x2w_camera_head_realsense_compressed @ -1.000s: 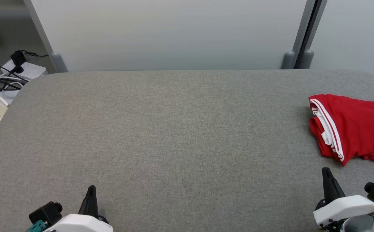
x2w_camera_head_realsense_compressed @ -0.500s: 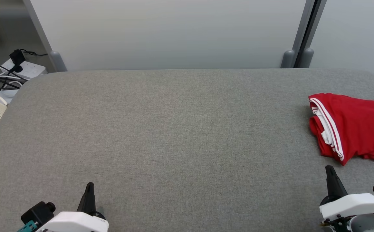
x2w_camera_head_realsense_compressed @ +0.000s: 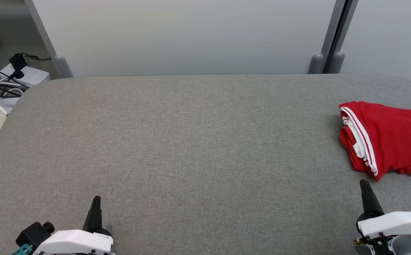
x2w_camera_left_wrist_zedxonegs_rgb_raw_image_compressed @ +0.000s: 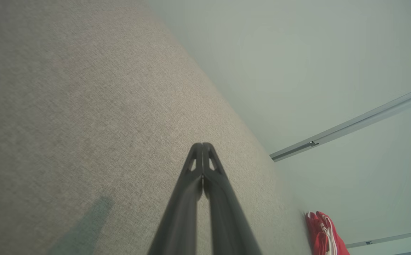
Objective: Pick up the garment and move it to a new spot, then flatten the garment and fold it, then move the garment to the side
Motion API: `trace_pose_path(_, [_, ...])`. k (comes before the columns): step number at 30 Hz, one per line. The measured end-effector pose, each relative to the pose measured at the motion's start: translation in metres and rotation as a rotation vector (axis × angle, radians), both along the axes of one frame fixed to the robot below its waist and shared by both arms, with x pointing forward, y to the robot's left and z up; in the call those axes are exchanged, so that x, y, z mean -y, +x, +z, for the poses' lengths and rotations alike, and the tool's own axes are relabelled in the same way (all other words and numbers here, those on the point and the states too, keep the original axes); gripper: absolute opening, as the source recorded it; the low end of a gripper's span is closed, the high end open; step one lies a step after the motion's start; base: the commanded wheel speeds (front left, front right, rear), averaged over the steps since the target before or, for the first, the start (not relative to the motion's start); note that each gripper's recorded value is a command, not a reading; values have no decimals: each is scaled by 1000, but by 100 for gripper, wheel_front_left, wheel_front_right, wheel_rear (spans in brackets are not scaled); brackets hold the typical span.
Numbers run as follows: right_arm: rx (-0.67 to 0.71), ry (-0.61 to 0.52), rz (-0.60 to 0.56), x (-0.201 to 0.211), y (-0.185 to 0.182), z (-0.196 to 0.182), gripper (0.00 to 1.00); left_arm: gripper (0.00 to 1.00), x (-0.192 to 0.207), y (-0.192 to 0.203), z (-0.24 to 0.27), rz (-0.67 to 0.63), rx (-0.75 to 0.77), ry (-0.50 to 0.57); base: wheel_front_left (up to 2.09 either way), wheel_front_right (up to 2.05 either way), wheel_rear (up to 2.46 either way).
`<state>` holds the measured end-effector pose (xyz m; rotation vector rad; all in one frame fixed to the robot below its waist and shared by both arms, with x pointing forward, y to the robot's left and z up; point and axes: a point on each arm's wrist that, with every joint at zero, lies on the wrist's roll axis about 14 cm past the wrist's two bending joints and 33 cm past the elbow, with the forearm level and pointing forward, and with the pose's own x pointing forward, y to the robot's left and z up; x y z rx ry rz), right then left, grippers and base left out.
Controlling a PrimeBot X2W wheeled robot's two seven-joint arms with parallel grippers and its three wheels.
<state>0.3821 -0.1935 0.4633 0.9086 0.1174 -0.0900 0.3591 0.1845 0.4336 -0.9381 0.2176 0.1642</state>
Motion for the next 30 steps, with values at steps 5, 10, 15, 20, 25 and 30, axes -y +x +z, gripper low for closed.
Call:
trace_pose_path(5, [-1, 58, -8, 1, -1, 0, 0, 0, 0, 2, 3, 8, 10, -57, 0, 0, 0])
trace_pose_path(10, [1, 119, -19, 2, -1, 1, 0, 0, 0, 3, 6, 17, 20, -113, 0, 0, 0])
trace_pose_path(15, [7, 175, -28, 4, -1, 3, 0, 0, 0, 4, 9, 22, 32, -170, 0, 0, 0])
trace_pose_path(20, [19, 235, -35, 4, 0, 6, 0, 0, 0, 6, 12, 31, 42, -226, 0, 0, 0])
trace_pose_path(25, [23, 281, -39, 4, 0, 8, 0, 0, 0, 7, 15, 31, 55, -272, 0, 0, 0])
trace_pose_path(30, [34, 339, -43, 5, 0, 11, 0, 0, 0, 8, 18, 37, 65, -327, 0, 0, 0])
